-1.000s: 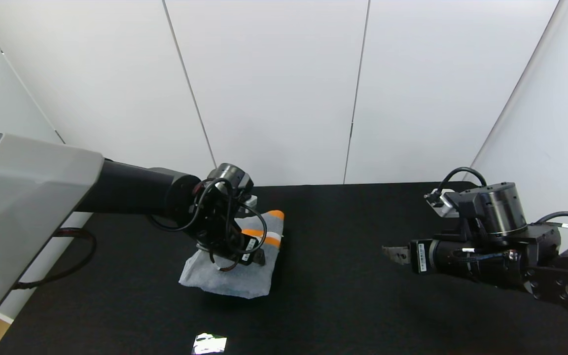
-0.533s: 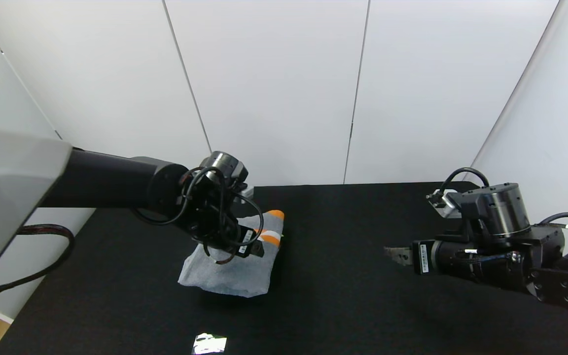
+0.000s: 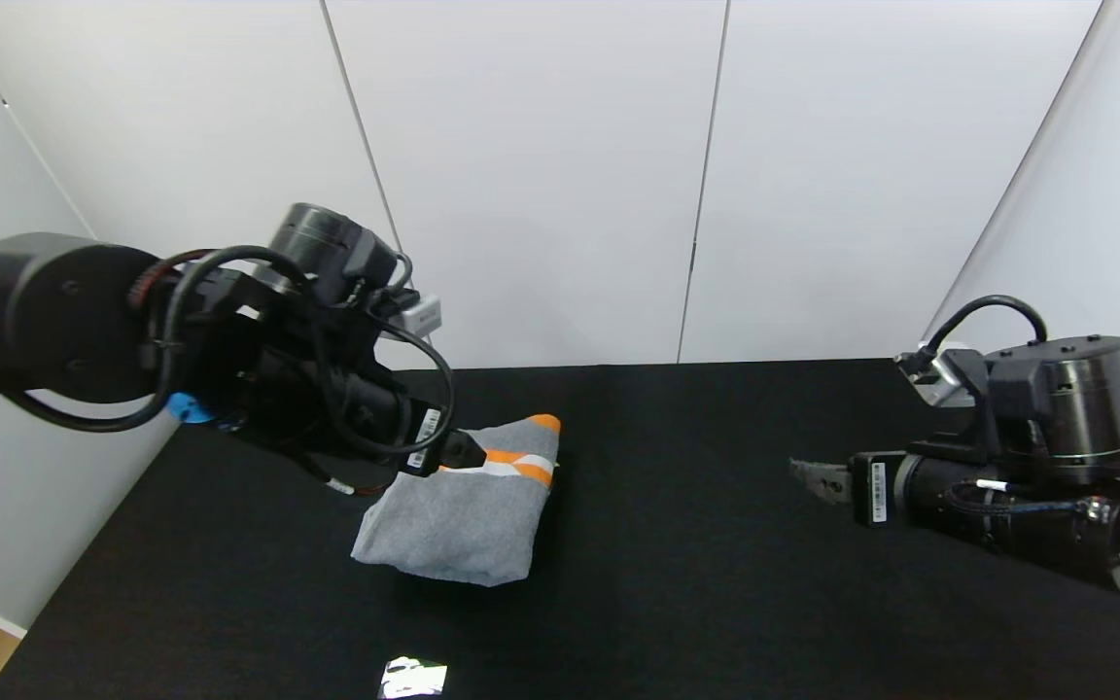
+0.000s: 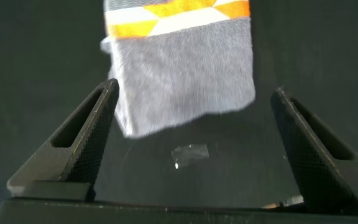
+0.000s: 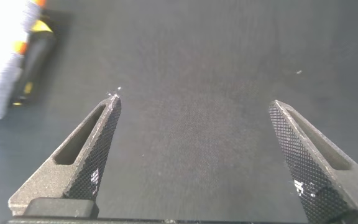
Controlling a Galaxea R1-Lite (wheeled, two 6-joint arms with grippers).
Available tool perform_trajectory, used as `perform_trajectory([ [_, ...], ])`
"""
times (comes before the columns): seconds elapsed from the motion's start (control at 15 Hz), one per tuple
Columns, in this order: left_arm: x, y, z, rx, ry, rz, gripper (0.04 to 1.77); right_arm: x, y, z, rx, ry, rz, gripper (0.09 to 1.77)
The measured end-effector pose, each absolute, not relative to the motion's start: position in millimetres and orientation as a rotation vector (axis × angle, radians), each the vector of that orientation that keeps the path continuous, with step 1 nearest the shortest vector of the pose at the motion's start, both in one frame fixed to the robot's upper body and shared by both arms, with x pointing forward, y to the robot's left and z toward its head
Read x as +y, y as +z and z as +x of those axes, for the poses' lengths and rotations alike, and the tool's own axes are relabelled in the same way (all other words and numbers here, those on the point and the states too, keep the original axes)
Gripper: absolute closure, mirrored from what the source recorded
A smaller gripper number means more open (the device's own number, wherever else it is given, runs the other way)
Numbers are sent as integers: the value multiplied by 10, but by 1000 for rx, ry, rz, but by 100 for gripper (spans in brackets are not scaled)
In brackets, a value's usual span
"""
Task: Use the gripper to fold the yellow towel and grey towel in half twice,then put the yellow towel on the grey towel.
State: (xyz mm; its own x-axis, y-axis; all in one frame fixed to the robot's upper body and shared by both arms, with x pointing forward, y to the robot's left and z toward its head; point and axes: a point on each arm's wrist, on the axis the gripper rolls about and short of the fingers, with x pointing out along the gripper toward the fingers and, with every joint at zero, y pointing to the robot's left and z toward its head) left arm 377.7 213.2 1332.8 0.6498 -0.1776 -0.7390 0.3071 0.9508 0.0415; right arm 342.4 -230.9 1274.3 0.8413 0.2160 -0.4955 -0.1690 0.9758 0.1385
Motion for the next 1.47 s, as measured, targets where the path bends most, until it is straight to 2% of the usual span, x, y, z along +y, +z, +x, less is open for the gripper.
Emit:
perform_trajectory([
  [0.33,2431,13706,3104,689,-266,149,9,-2508,13099,2946,500,215,87,15],
  [0.6,2690,13874,2502,575,-267,145,9,-2707,13319,2507,475,216,93,15],
  [1.13,3178,13871,1361,442,-272,127,9,-3123,13512,1565,386,224,91,15],
  [1.47,3407,13792,799,364,-220,87,9,-3334,13512,1143,293,108,93,15],
])
